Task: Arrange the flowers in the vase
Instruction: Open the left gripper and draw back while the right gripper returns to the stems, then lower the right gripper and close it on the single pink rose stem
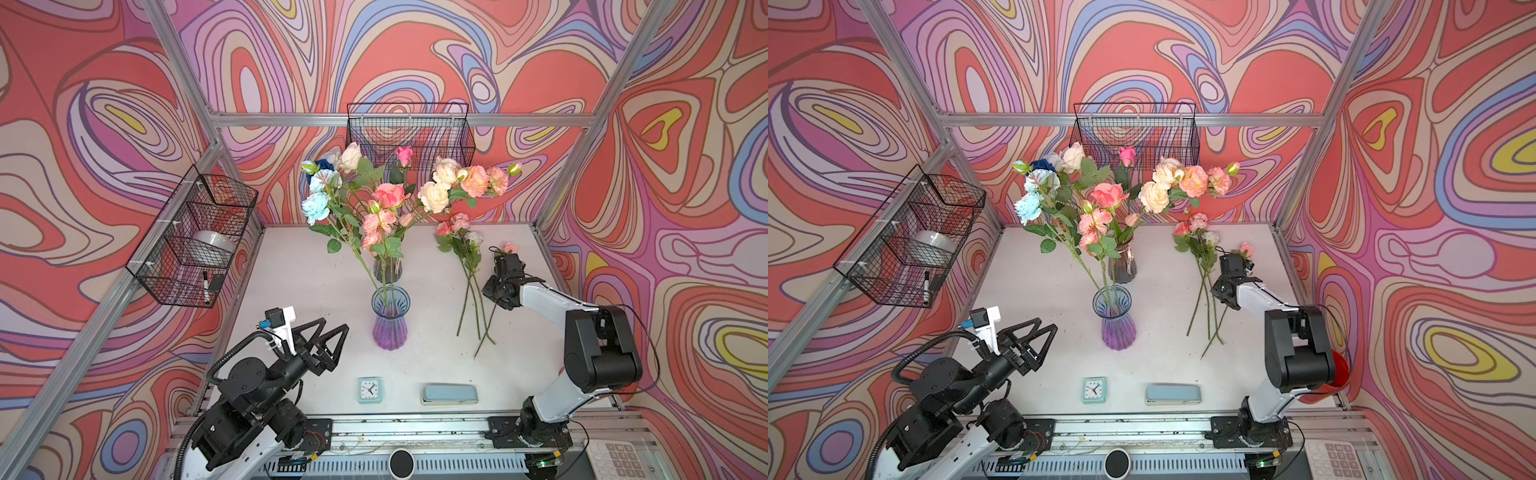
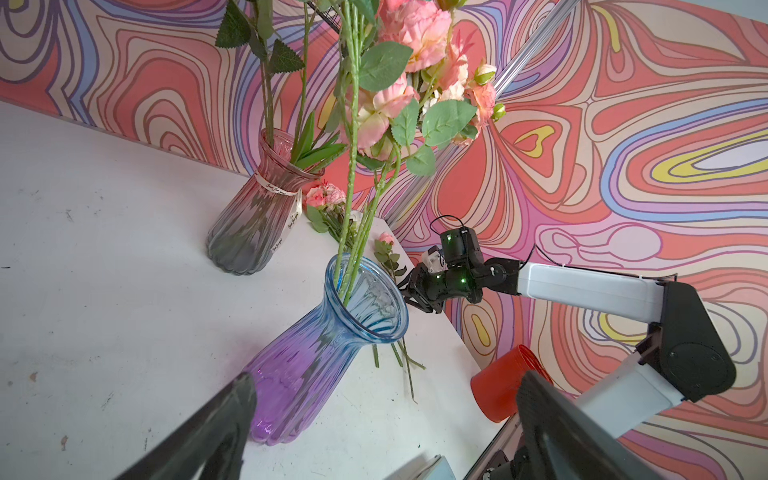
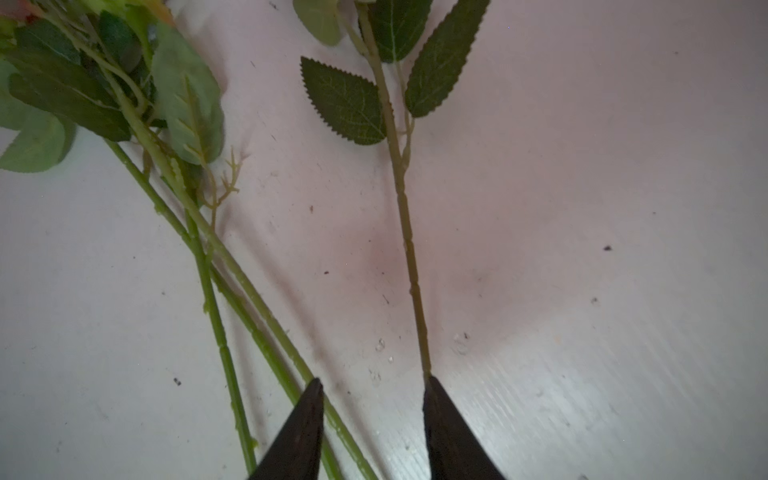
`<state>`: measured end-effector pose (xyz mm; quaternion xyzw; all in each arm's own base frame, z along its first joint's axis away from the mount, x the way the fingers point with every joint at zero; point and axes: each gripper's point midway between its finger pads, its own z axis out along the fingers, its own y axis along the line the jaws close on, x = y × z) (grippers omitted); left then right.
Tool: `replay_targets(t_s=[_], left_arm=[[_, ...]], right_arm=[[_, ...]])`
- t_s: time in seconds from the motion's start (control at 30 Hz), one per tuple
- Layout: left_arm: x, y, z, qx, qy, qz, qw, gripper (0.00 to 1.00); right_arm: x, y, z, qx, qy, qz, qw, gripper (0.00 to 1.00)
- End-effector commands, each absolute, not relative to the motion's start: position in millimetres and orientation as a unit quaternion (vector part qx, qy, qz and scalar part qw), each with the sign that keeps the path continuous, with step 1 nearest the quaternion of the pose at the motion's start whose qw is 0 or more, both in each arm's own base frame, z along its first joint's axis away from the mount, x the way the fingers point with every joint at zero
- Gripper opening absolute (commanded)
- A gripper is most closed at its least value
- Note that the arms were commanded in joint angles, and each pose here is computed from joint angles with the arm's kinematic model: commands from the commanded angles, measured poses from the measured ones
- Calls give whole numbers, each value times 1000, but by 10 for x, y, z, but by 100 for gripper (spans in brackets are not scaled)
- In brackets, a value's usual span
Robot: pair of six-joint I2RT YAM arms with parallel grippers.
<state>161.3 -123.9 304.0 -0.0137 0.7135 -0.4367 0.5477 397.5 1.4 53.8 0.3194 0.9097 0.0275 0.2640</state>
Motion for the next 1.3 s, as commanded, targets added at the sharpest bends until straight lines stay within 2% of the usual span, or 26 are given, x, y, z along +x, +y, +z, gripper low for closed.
replay_targets(t_s=[0.0, 0.17, 0.43, 0.53, 0.73, 0.9, 1.07, 1.27], left_arm=[[1599, -1198, 3040, -21, 714, -434, 549, 100], [1589, -1179, 3056, -23, 712, -434, 552, 100], [1600, -1189, 3052, -22, 712, -433, 552, 100], [1605, -1196, 3058, -21, 711, -434, 553, 100], [1587, -1177, 3051, -22, 712, -432, 552, 100], [1581, -1138, 3048, -25, 711, -427, 558, 100], [1580, -1152, 3064, -23, 711, -430, 557, 100], [1574, -1161, 3117, -22, 706, -435, 558, 100]], right_arm=[[3990, -103, 431, 333, 910, -2, 246, 39], [3952, -157, 332, 338, 912, -12, 232, 39], [3907, -160, 448, 328, 910, -4, 253, 39], [3894, -189, 378, 329, 914, -12, 236, 39], [3880, -146, 244, 330, 919, -1, 216, 34], [3835, -119, 83, 326, 924, 0, 199, 18], [3868, -96, 227, 318, 921, 15, 224, 0], [3883, -128, 775, 307, 902, 31, 301, 0]])
